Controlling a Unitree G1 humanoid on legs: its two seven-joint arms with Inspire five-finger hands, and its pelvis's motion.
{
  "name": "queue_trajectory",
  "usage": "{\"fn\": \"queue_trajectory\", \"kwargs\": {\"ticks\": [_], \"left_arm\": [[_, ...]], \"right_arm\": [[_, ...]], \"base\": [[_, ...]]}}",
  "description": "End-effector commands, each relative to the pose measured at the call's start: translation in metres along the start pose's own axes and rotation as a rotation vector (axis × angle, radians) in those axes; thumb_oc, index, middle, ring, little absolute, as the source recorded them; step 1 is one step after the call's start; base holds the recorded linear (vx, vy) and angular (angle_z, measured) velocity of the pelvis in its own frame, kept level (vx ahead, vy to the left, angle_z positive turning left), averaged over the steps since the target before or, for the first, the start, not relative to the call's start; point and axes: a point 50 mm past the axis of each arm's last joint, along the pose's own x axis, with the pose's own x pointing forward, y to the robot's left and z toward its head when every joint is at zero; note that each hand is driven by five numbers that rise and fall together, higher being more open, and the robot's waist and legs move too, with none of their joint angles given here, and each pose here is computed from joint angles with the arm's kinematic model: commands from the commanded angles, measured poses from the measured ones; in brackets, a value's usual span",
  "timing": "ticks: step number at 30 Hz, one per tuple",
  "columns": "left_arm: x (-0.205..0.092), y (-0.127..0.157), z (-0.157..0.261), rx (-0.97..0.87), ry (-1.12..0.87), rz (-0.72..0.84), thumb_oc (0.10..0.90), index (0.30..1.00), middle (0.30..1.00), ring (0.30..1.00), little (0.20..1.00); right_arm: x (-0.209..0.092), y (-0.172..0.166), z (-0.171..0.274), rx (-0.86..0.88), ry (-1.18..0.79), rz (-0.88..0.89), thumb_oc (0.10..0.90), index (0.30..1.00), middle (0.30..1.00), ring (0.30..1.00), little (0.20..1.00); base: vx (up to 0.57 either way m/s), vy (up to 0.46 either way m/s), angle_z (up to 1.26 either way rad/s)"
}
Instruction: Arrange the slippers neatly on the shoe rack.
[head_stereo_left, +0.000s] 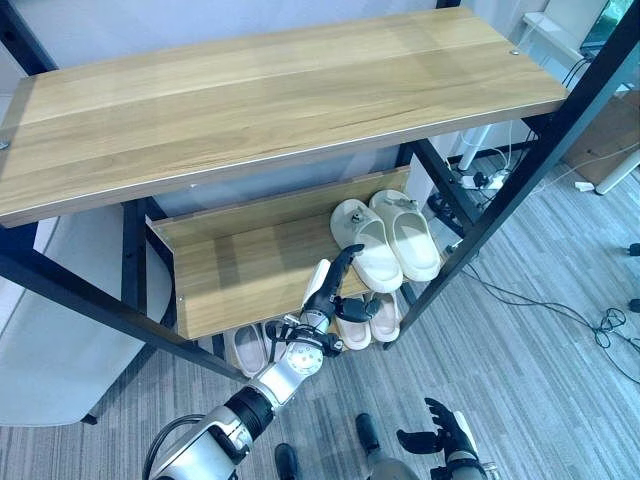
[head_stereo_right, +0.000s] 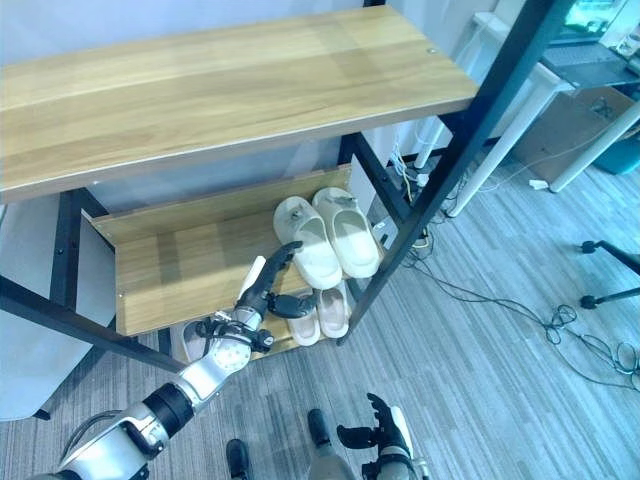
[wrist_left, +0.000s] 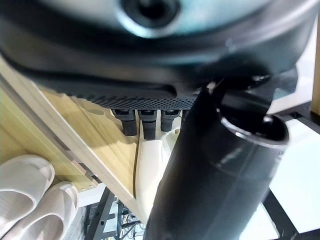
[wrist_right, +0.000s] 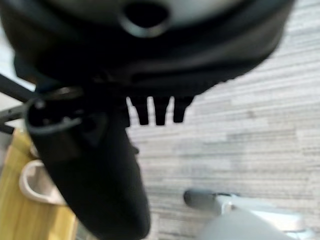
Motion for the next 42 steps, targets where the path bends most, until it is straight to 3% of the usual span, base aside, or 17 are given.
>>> {"fn": "queue_trajectory", "kwargs": {"ticks": [1, 11, 14, 18, 30, 42], "left_arm": [[0.024, 0.001, 0.048, 0.022, -0.207, 0.005, 0.800, 0.900, 0.900, 0.900, 0.900], [0.013, 0.038, 0.049, 0.158, -0.301, 0.089, 0.800, 0.900, 0.900, 0.900, 0.900], [0.000, 0.055, 0.064, 0.224, -0.429, 0.097, 0.800, 0.900, 0.900, 0.900, 0.900], [-0.019, 0.064, 0.062, 0.206, -0.454, 0.092, 0.800, 0.900, 0.900, 0.900, 0.900], [-0.085, 0.077, 0.005, -0.087, -0.207, 0.034, 0.800, 0.900, 0.900, 0.900, 0.900], [-0.122, 0.107, -0.031, -0.164, -0.019, 0.107, 0.800, 0.900, 0.900, 0.900, 0.900]], "right_arm": [[0.008, -0.015, 0.015, 0.037, -0.056, -0.069, 0.800, 0.900, 0.900, 0.900, 0.900], [0.009, -0.009, 0.013, 0.067, -0.027, -0.055, 0.800, 0.900, 0.900, 0.900, 0.900], [0.007, -0.004, 0.007, 0.081, -0.003, -0.038, 0.800, 0.900, 0.900, 0.900, 0.900], [0.003, 0.004, 0.002, 0.059, 0.012, -0.010, 0.800, 0.900, 0.900, 0.900, 0.900], [-0.007, 0.011, -0.022, -0.018, 0.097, 0.014, 0.800, 0.900, 0.900, 0.900, 0.900], [-0.013, 0.015, -0.040, -0.065, 0.176, 0.035, 0.800, 0.900, 0.900, 0.900, 0.900]], "base": [[0.00, 0.000, 0.00], [0.01, -0.001, 0.03], [-0.01, 0.001, 0.05], [-0.02, 0.004, 0.13], [-0.04, 0.002, 0.06], [-0.03, 0.005, 0.13]]}}
